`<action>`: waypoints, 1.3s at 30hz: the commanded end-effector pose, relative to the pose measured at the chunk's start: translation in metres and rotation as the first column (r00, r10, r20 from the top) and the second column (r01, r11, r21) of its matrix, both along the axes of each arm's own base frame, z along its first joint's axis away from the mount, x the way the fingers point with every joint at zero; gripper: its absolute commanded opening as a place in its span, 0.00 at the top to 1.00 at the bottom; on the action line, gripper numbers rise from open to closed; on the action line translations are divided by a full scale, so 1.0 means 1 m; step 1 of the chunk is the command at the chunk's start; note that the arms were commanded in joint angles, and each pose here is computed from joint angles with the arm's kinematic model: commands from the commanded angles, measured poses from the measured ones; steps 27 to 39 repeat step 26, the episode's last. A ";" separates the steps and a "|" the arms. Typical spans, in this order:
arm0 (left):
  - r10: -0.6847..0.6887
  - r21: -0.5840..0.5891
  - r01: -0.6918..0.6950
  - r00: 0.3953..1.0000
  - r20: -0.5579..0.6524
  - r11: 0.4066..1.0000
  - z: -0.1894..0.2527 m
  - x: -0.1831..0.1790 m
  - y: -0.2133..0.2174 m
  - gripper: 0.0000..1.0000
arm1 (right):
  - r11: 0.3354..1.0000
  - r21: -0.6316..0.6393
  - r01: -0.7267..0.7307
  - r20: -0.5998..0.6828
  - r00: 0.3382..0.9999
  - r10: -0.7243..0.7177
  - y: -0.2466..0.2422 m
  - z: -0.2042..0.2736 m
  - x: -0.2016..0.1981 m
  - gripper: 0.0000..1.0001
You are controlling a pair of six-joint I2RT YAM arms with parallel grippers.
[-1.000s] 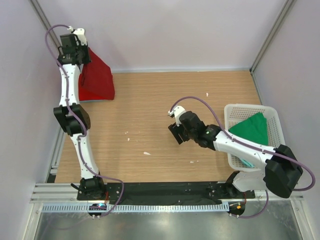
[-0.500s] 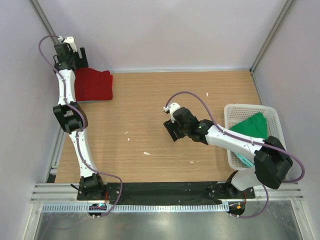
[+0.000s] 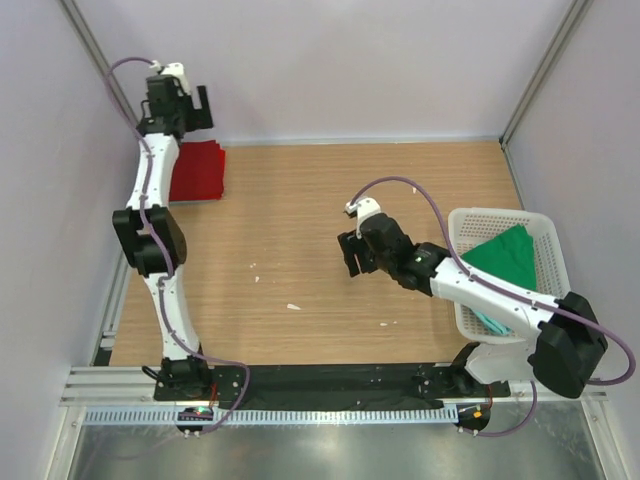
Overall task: Fold and stack the t-shirts
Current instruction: Reset both grippers
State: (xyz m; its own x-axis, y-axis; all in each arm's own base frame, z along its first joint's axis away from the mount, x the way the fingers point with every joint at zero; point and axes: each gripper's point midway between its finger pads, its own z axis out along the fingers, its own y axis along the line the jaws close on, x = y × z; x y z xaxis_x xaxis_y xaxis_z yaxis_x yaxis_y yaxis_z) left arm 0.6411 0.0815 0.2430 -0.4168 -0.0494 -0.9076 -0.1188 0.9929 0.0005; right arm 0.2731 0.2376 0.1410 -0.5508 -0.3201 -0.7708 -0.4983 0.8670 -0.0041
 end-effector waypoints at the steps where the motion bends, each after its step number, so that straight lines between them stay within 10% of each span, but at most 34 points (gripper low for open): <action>1: -0.136 -0.127 0.142 0.989 0.060 0.982 0.050 -0.042 -0.131 0.00 | 0.980 0.120 0.160 0.007 0.987 -0.162 -0.010 0.011 0.008 0.30; 7: -0.460 -0.559 0.308 0.875 -0.152 0.770 -0.024 -0.190 -0.291 0.00 | 0.908 0.277 0.315 -0.094 0.949 -0.301 -0.018 0.003 0.006 0.21; 9: -0.593 -0.688 0.393 0.802 -0.068 0.611 -0.020 -0.233 -0.325 0.00 | 0.846 0.349 0.403 -0.153 0.915 -0.372 -0.024 -0.007 0.006 0.16; 17: -0.668 -0.907 0.419 0.688 0.283 0.047 0.012 -0.387 -0.332 0.00 | 0.627 0.560 0.541 -0.327 0.840 -0.433 -0.031 -0.030 -0.015 0.00; 24: -0.519 -0.897 0.388 0.732 0.440 -0.213 -0.005 -0.445 -0.300 0.01 | 0.440 0.675 0.593 -0.440 0.801 -0.406 -0.039 -0.042 -0.037 0.00; 39: -0.502 -0.888 0.388 0.733 0.459 -0.247 -0.002 -0.451 -0.297 0.01 | 0.427 0.720 0.547 -0.423 0.833 -0.356 -0.039 -0.038 -0.046 0.00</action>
